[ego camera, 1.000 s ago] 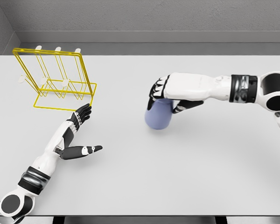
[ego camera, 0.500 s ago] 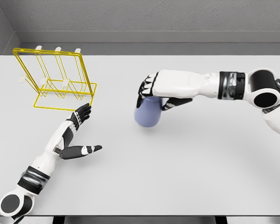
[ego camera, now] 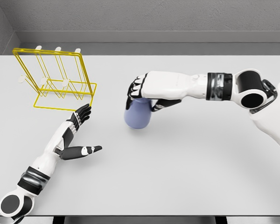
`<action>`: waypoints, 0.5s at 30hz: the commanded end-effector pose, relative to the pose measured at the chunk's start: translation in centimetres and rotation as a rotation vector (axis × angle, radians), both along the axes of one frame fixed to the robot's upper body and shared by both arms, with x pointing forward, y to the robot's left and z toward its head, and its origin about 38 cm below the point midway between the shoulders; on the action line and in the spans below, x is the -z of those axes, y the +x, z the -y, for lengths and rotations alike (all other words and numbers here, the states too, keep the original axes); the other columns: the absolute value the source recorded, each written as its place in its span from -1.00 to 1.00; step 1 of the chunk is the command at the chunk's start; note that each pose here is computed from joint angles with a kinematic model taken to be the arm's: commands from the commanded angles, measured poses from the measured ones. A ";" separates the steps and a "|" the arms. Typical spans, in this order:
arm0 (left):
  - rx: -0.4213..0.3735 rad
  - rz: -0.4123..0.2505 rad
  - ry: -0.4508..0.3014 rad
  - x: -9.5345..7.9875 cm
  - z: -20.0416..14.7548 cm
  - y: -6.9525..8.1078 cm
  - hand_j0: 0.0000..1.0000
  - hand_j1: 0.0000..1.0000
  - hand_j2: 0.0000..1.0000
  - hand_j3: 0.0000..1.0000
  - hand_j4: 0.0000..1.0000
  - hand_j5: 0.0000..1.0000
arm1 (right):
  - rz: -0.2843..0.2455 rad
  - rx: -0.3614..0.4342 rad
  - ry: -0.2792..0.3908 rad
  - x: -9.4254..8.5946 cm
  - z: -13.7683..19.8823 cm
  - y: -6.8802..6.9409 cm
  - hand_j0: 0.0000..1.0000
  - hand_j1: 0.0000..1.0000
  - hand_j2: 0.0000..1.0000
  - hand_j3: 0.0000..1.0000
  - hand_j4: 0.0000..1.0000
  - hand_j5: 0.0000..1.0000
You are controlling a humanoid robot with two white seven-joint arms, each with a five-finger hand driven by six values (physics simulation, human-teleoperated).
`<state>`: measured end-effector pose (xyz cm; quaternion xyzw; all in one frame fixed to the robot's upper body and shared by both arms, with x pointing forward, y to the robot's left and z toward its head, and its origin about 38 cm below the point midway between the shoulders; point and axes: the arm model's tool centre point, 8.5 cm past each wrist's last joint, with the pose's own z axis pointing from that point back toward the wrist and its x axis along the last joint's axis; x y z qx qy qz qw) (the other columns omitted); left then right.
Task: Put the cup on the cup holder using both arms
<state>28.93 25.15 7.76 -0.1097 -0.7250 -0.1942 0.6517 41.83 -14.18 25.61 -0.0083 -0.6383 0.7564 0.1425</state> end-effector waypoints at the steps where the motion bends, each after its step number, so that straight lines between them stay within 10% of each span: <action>1: 0.001 0.001 0.001 0.0 0.0 0.0 1.00 1.00 1.00 1.00 1.00 1.00 | 0.000 -0.003 0.005 0.0 -0.4 0.0 0.24 0.24 0.24 0.24 0.24 0.24; 15: 0.001 0.004 0.003 -0.1 0.0 0.0 1.00 1.00 1.00 1.00 1.00 1.00 | 0.005 -0.036 0.004 0.7 -2.8 -0.3 0.24 0.24 0.24 0.24 0.24 0.24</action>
